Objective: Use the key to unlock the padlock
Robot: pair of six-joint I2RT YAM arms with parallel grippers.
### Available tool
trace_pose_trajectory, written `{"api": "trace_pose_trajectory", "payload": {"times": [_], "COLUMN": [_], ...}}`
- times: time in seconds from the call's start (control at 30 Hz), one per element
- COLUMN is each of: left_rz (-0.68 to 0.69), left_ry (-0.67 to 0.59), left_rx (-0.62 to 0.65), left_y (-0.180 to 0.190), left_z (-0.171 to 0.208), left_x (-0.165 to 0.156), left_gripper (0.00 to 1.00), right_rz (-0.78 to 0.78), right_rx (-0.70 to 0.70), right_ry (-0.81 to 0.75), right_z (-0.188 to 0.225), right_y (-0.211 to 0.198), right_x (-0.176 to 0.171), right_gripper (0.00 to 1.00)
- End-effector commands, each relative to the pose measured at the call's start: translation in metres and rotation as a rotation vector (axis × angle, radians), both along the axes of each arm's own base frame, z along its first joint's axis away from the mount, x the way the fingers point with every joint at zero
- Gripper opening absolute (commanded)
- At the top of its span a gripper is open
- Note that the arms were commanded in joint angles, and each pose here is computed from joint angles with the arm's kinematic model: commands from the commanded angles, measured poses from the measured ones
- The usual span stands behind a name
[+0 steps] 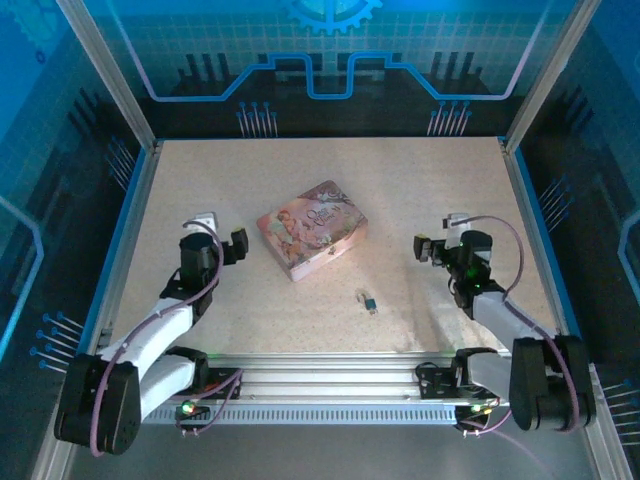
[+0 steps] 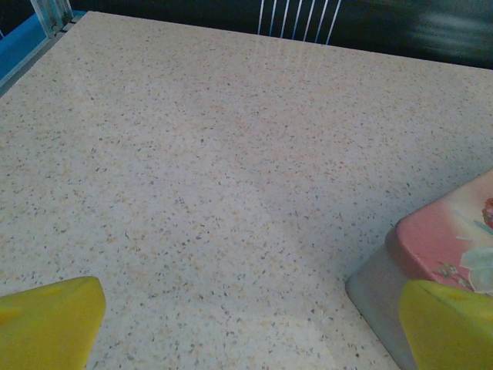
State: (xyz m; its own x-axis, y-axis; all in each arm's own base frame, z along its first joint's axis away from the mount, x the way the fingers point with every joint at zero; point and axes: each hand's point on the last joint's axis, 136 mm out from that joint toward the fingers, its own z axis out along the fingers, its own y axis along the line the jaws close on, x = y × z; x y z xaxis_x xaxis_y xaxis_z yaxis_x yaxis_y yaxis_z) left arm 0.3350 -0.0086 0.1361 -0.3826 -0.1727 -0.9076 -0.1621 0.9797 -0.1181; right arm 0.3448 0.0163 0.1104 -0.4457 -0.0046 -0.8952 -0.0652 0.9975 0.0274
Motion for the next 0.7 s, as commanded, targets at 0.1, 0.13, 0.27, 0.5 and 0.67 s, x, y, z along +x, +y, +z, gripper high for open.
{"api": "trace_pose_trajectory", "payload": {"times": [0.1, 0.13, 0.27, 0.5, 0.67], "left_rz": [-0.027, -0.028, -0.038, -0.06, -0.075], "left_ry": [-0.043, -0.042, -0.026, -0.013, -0.023], "left_rx": [0.034, 0.035, 0.041, 0.044, 0.05], "left_y": [0.001, 0.001, 0.001, 0.0, -0.001], "left_z": [0.0, -0.001, -0.012, -0.021, -0.02], "left_x": [0.01, 0.011, 0.016, 0.024, 0.03], "left_gripper": [0.99, 0.99, 0.99, 0.99, 0.99], "right_rz": [0.019, 0.028, 0.058, 0.088, 0.118], "right_rx": [-0.013, -0.012, -0.01, -0.011, -0.013], "right_ry": [-0.134, -0.131, -0.139, -0.122, -0.08], "right_z": [0.016, 0.015, 0.012, -0.007, -0.015], "right_y": [-0.001, 0.0, 0.005, 0.009, 0.015], "right_x": [0.023, 0.025, 0.033, 0.041, 0.049], "right_gripper": [1.0, 1.0, 1.0, 1.0, 1.0]}}
